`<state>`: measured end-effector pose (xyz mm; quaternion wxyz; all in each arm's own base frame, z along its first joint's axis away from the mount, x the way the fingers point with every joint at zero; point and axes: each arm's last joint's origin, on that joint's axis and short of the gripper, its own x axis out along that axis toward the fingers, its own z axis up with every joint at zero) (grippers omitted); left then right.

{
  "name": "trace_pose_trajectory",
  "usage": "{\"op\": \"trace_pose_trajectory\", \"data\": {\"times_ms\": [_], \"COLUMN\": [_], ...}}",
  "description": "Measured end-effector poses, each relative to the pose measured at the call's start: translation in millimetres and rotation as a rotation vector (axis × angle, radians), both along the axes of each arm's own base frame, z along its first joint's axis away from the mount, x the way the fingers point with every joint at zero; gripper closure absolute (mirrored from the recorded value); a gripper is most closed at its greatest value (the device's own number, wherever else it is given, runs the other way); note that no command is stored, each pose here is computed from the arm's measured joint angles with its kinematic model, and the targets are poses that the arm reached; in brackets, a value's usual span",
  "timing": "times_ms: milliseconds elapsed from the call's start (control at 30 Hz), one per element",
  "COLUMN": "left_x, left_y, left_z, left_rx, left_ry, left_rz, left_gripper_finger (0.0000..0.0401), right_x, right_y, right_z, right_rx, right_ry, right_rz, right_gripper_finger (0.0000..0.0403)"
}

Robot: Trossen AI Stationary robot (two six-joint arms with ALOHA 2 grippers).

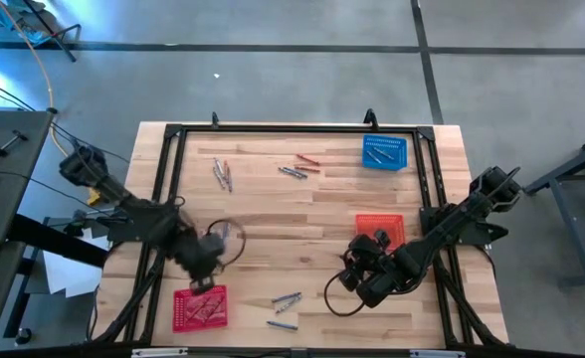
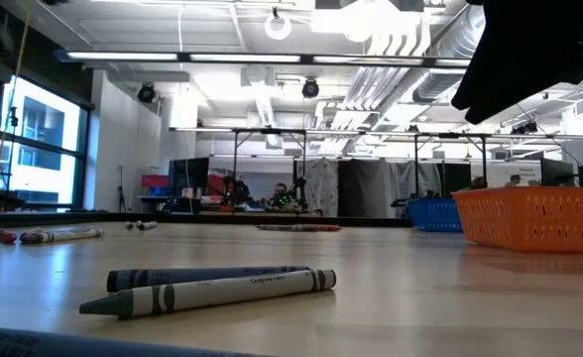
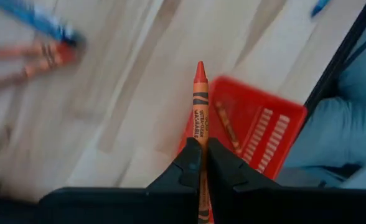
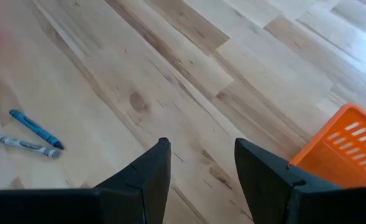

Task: Sort crayons
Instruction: Put the orange crayon into the red bin

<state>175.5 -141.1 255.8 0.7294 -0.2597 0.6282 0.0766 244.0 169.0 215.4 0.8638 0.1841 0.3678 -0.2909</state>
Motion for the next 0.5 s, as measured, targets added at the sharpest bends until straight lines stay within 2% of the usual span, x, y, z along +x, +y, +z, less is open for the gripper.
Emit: {"op": "trace_pose_trajectory", "data": {"times_ms": [167,267,400,500], "left_x": [-10,-14,-14,-11], "left_y": [-29,-44,-58,-68], "left_z": [-12,-25,-43,-52], "left_rx": [-0.001,-0.006,0.005,-0.031], "left_ry": [0.048,0.145,0.248,0.27], "left_rz": [0.082,0.111,0.121,0.1], "left_gripper_finger": [0.0401,0.0401,0.0401,0.0401], "right_x": [-1,-1,0,3], "right_y": [0,-1,-5,-12], "right_z": [0,0,-1,-1], "right_rx": [-0.036,-0.069,-0.107,-0.129], "right_ry": [0.028,0.051,0.071,0.088], "right_rz": [0.043,0.078,0.085,0.077], "right_gripper_finger": [0.0231,0.0231,0.0231,0.0231]}}
